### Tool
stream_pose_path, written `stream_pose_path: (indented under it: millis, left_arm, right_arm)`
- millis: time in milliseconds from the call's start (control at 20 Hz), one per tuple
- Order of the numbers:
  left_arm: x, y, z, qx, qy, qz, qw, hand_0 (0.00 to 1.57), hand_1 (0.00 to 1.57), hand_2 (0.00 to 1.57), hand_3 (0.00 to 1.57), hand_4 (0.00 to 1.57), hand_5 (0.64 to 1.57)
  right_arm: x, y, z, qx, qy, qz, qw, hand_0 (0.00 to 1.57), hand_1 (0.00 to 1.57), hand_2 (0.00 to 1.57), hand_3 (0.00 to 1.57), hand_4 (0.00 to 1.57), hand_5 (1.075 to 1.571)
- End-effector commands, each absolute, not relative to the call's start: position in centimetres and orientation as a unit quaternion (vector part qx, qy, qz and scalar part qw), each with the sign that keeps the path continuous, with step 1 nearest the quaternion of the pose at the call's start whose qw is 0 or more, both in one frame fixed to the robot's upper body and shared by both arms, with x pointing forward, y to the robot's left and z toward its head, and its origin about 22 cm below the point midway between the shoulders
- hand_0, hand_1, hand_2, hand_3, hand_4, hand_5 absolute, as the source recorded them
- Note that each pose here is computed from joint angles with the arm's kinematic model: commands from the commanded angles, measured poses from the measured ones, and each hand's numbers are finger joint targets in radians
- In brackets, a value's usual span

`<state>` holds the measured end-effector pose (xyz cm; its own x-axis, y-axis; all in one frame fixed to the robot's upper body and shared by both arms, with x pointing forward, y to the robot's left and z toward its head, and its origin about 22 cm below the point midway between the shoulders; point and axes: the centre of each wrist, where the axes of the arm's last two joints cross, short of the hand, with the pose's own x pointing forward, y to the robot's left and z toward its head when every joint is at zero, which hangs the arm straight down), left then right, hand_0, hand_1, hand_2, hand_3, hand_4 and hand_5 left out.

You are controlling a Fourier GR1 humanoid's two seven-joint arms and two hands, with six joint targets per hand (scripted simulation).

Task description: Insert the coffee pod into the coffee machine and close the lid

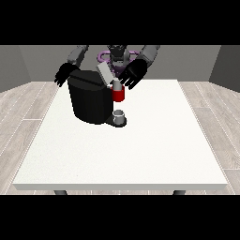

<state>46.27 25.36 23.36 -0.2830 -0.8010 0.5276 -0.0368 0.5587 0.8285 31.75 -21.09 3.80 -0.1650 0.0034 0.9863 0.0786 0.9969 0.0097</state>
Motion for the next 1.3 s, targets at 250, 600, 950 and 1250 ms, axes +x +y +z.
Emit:
stream_pose_path:
  millis: [250, 600, 950, 1250]
  left_arm:
    - [46.3, 25.7, 23.1, 0.286, -0.698, -0.377, 0.537, 1.21, 1.21, 1.26, 1.19, 0.49, 1.571]
    - [46.2, 23.8, 18.5, 0.282, -0.687, -0.385, 0.549, 1.22, 1.22, 1.25, 1.15, 0.47, 1.571]
    - [46.5, 23.6, 23.1, 0.294, -0.698, -0.395, 0.520, 1.13, 1.13, 1.17, 1.00, 0.46, 1.571]
    - [46.4, 25.4, 24.9, 0.301, -0.695, -0.397, 0.519, 1.05, 1.05, 1.12, 0.95, 0.37, 1.571]
  right_arm:
    - [30.6, -22.7, 1.4, -0.042, -0.749, -0.037, 0.660, 0.00, 0.00, 0.00, 0.00, 0.42, 1.571]
    - [31.0, -22.6, 2.6, -0.043, -0.738, -0.033, 0.673, 0.00, 0.00, 0.00, 0.00, 0.36, 1.571]
    - [33.3, -23.5, 5.6, -0.039, -0.765, -0.048, 0.641, 0.00, 0.00, 0.00, 0.00, 0.44, 1.571]
    - [32.8, -22.1, 4.2, -0.032, -0.770, -0.047, 0.635, 0.00, 0.00, 0.00, 0.00, 0.46, 1.571]
